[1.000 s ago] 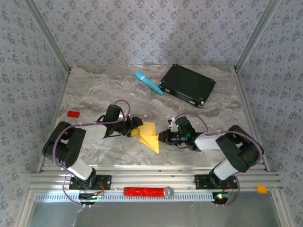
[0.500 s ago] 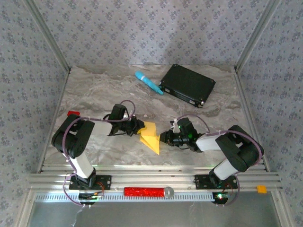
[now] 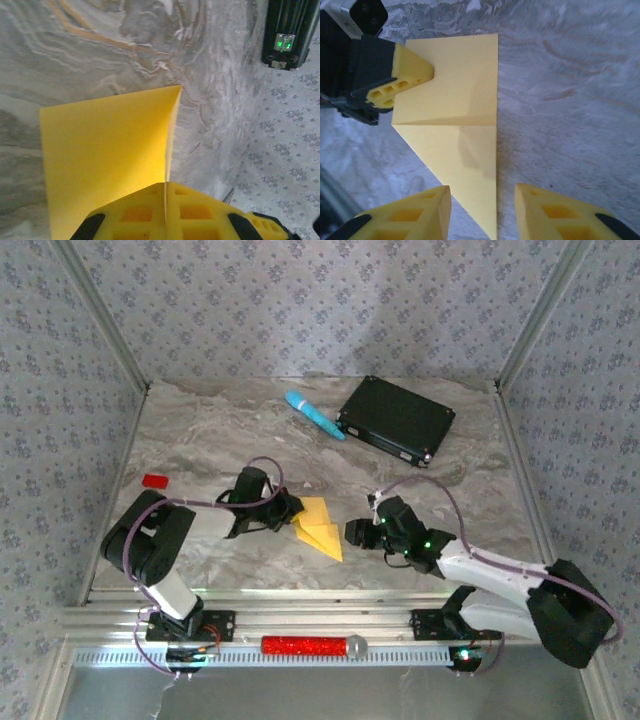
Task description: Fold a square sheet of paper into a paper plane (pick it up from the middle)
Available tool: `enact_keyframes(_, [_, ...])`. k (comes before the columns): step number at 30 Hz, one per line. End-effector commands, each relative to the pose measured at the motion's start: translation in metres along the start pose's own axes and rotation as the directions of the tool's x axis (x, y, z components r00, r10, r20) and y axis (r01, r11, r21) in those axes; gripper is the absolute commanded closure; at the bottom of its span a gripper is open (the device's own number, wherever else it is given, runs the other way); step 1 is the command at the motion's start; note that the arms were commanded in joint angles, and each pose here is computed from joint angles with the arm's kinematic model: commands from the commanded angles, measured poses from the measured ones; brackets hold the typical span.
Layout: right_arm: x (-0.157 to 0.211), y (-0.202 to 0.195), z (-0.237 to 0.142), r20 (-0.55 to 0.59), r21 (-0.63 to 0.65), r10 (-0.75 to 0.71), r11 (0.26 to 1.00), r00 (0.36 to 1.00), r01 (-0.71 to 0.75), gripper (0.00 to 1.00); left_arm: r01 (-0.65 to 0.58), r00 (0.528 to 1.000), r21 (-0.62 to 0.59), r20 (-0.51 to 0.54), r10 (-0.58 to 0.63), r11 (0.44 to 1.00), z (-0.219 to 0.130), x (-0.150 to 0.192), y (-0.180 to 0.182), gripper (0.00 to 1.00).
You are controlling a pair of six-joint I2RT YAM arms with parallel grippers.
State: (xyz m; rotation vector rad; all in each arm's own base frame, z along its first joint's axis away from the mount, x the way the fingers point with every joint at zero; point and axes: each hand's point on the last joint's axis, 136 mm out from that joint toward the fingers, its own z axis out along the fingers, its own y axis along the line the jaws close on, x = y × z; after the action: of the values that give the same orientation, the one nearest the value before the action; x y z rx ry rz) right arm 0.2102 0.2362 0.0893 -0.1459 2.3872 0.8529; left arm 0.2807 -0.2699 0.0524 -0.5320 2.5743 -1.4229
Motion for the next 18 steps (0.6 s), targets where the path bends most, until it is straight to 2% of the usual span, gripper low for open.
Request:
enact_keyframes(1, [0.003,-0.026,-0.008,0.037,0.196,-0.241,0.953,0.97,0.23,0.6,-0.033,0.999,0.05,0.033,0.031,0.998,-0.002,-0.005,-0.022,0.89])
enact_keyframes(4, [0.009,-0.007,-0.003,0.028,0.173,-0.397,0.906,0.918,0.386,0.59,-0.049,0.999,0.075,0.002,0.049,0.996,0.0,-0.001,-0.031,0.81])
enact_keyframes(9, [0.023,0.028,0.013,0.006,0.186,-0.655,0.743,0.755,0.643,0.58,-0.074,0.996,0.111,-0.031,0.078,0.991,0.0,0.006,-0.044,0.75])
enact_keyframes(13, [0.027,0.037,0.028,-0.009,0.254,-0.728,0.661,0.685,0.706,0.58,-0.09,0.995,0.123,-0.042,0.096,0.988,-0.002,0.009,-0.051,0.73])
enact_keyframes(18, [0.028,0.036,0.043,-0.012,0.304,-0.754,0.623,0.657,0.72,0.58,-0.102,0.992,0.136,-0.054,0.11,0.985,-0.003,0.011,-0.057,0.73])
